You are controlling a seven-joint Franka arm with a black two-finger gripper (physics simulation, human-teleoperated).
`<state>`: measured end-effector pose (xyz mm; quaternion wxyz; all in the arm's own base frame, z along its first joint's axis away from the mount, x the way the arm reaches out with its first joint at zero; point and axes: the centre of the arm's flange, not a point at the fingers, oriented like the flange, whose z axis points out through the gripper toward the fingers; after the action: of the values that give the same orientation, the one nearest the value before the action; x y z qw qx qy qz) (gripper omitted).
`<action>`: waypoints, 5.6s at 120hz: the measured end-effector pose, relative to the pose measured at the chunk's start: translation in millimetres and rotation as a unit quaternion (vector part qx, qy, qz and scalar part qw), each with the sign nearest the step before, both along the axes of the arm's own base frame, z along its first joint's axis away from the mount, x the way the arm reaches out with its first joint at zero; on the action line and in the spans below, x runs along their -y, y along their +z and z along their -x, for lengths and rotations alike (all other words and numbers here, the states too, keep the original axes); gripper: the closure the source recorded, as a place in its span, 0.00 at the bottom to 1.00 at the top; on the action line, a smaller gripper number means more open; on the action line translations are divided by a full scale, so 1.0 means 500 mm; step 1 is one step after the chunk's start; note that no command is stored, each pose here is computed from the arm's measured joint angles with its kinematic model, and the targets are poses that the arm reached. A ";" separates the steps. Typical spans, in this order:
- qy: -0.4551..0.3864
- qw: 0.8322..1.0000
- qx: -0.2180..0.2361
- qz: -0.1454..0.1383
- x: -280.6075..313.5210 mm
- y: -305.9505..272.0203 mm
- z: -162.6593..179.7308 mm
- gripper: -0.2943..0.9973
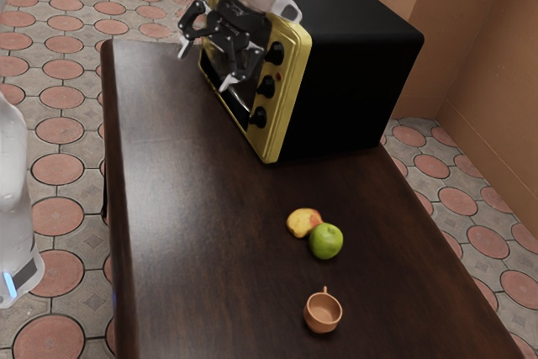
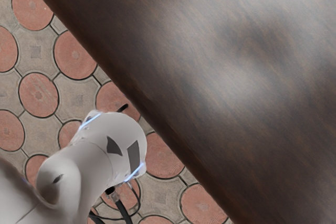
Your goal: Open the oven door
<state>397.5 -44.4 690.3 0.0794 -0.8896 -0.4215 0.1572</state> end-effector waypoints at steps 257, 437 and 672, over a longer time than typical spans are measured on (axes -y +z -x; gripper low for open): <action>0.591 0.726 0.336 -0.103 -0.535 0.011 -0.023 0.23; 0.631 0.700 0.322 -0.094 -0.549 -0.085 0.134 0.23; 0.732 0.605 0.312 -0.040 -0.606 -0.217 0.453 0.23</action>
<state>171.1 258.8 581.9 -0.1627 -0.2756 -0.9368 -0.1413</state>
